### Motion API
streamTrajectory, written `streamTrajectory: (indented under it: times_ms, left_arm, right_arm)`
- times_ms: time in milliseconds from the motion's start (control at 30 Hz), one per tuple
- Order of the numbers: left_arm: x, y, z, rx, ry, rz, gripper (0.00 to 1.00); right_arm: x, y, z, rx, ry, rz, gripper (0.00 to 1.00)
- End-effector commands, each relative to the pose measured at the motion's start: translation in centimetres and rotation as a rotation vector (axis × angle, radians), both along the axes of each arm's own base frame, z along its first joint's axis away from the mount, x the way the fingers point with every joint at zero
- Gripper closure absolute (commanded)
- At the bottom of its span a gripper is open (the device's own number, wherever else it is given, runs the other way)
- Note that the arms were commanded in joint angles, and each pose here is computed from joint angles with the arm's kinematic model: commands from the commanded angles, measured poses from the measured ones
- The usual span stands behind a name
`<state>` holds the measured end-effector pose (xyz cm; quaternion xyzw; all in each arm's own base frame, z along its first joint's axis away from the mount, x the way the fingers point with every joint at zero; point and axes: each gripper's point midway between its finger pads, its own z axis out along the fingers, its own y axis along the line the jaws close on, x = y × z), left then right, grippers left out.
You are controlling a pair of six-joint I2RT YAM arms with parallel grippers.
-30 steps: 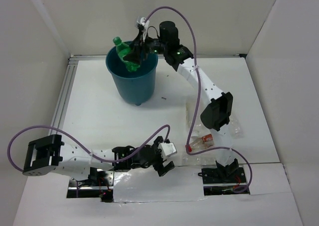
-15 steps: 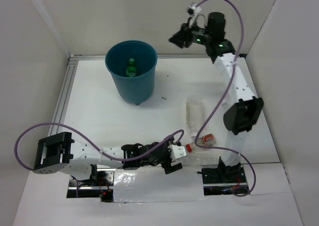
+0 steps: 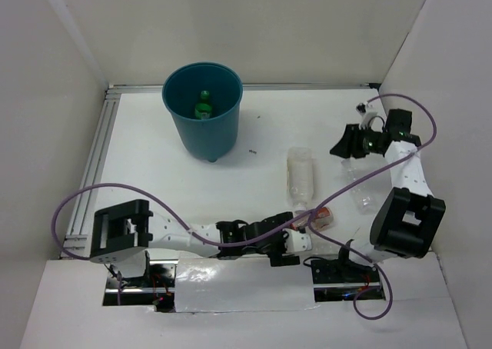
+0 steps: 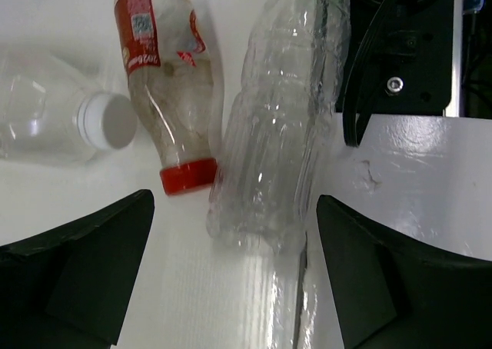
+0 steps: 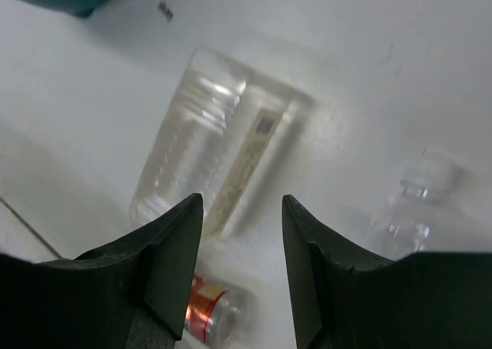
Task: Put the plastic bottles in the bin
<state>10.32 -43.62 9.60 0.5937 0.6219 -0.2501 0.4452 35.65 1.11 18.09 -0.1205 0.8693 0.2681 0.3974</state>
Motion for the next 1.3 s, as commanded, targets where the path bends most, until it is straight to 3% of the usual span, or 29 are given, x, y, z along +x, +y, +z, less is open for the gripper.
streamTrajectory:
  times_ms: [0, 133, 300, 467, 533, 633, 733, 800, 900, 967, 1033, 1067, 1200, 1267]
  left_arm:
    - [0.0, -3.2, 1.7, -0.040, -0.100, -0.103, 0.00]
    - [0.0, -4.0, -0.5, 0.018, -0.083, -0.167, 0.00]
    - [-0.9, -3.9, -2.3, 0.068, -0.018, -0.220, 0.20]
    - [-1.4, -3.0, -4.6, 0.116, 0.036, -0.210, 0.24]
    - [-1.5, -2.7, -5.0, 0.123, 0.049, -0.204, 0.32]
    - [-1.8, -2.3, -5.5, 0.137, 0.069, -0.205, 0.42]
    - [-2.1, -2.1, -6.1, 0.152, 0.095, -0.202, 0.43]
    - [-2.4, -1.7, -6.9, 0.167, 0.113, -0.204, 0.32]
    - [-2.5, -1.4, -7.2, 0.173, 0.134, -0.191, 0.27]
    - [-2.2, -1.0, -7.6, 0.184, 0.125, -0.174, 0.40]
    - [-1.9, -1.1, -7.4, 0.178, 0.114, -0.161, 0.60]
    - [-1.7, -1.0, -7.0, 0.177, 0.106, -0.151, 0.89]
    - [-0.7, -0.9, -4.5, 0.119, 0.083, -0.082, 0.99]
    - [-0.2, -0.7, -2.3, 0.071, 0.060, -0.045, 1.00]
  right_arm:
    - [-3.3, -0.3, 0.3, 0.006, -0.037, 0.038, 0.47]
    - [-4.9, -1.3, -0.2, 0.009, -0.027, 0.015, 0.46]
    - [-5.7, -2.4, -0.6, 0.019, -0.021, 0.009, 0.46]
    - [-5.7, -2.4, -2.0, 0.060, 0.018, 0.014, 0.46]
    - [-6.0, -2.2, -2.8, 0.075, 0.045, 0.013, 0.44]
    - [-6.1, -2.3, -3.2, 0.068, 0.050, 0.009, 0.30]
    - [-6.3, -2.4, -3.7, 0.064, 0.065, 0.004, 0.20]
    - [-6.3, -2.4, -3.7, 0.064, 0.065, 0.004, 0.18]
    - [-6.3, -2.2, -3.6, 0.072, 0.060, 0.008, 0.18]
    - [-6.3, -2.1, -3.5, 0.080, 0.056, 0.012, 0.16]
    - [-6.3, -2.0, -3.3, 0.087, 0.053, 0.016, 0.16]
    - [-6.2, -2.0, -3.1, 0.086, 0.051, 0.016, 0.18]
    - [-6.3, -1.7, -1.5, 0.147, 0.008, 0.037, 0.25]
    - [-6.4, -1.4, -0.1, 0.182, -0.044, 0.068, 0.29]
